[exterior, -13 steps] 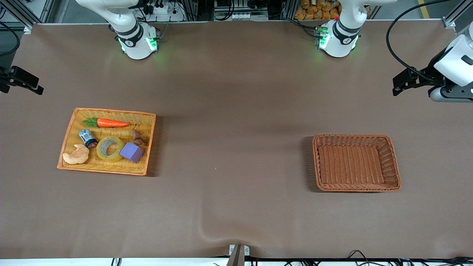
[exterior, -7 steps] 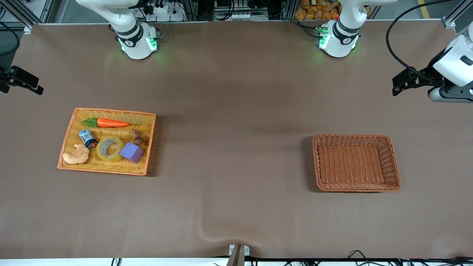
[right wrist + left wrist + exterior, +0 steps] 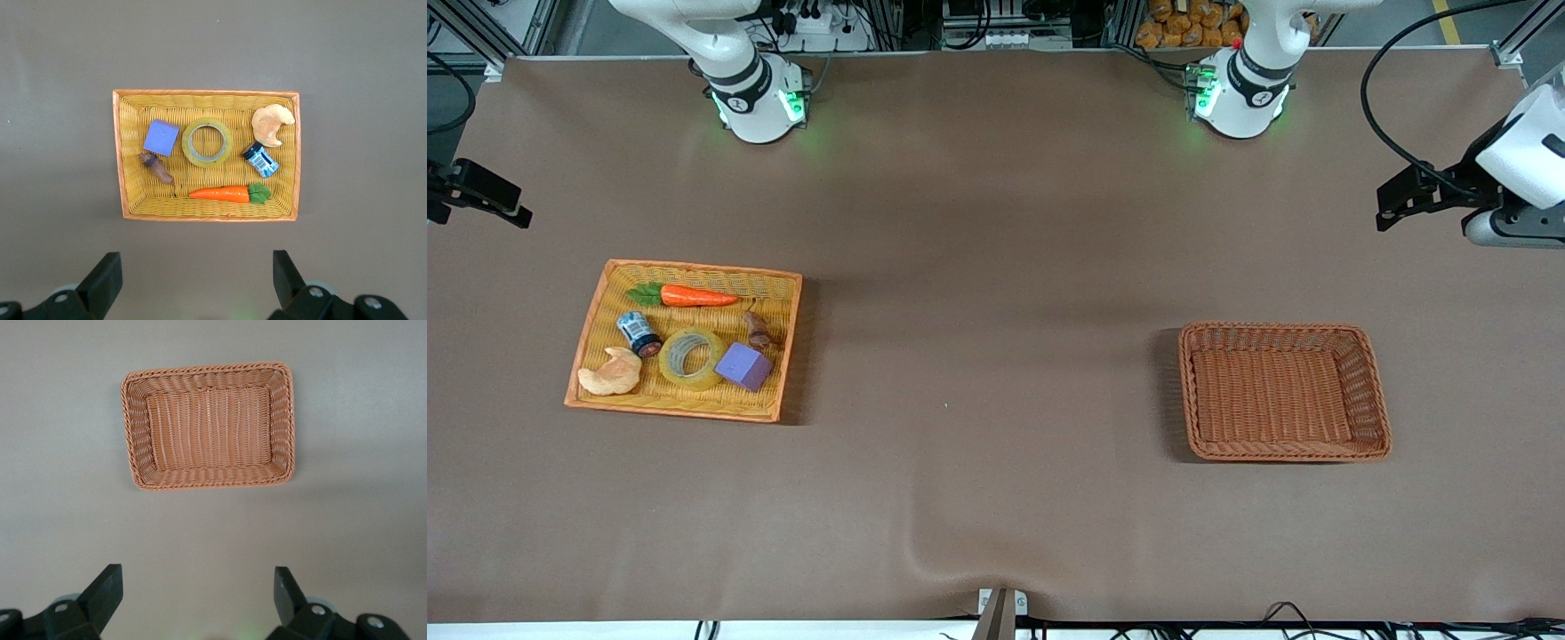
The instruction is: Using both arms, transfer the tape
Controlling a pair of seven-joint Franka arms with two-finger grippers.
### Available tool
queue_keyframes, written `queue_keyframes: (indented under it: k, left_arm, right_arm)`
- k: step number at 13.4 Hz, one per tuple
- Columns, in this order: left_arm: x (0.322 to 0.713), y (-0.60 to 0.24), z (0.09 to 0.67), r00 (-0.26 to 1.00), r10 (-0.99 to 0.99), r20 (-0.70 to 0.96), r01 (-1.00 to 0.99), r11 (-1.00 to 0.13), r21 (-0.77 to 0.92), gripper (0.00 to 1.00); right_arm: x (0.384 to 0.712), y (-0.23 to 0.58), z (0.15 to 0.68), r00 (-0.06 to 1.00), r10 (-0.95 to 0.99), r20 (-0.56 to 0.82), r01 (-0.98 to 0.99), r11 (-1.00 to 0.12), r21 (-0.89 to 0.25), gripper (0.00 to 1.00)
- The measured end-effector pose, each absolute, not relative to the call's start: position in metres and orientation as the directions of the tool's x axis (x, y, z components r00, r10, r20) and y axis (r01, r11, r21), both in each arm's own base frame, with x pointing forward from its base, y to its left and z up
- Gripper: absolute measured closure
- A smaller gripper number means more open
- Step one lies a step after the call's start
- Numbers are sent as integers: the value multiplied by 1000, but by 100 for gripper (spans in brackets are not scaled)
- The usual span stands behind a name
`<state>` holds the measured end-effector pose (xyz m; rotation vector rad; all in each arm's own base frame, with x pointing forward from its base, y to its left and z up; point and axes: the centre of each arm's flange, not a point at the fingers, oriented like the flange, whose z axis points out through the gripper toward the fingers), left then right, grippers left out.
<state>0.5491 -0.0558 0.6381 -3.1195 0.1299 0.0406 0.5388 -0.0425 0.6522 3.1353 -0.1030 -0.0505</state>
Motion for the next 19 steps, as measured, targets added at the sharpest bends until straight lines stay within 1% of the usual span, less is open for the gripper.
queue_keyframes:
  k: [4, 9, 19]
  left_arm:
    - [549, -56, 636, 996, -83, -31, -84, -996, -18, 0]
    - [549, -56, 635, 996, -83, -32, -84, -996, -18, 0]
    - [550, -48, 628, 996, -70, -47, -71, -997, -18, 0]
  right_arm:
    - [539, -42, 651, 997, -66, -34, -66, -998, 5, 0]
    - [548, -42, 638, 996, -65, -53, -65, -998, 7, 0]
    - [549, -43, 643, 997, -66, -41, -66, -998, 8, 0]
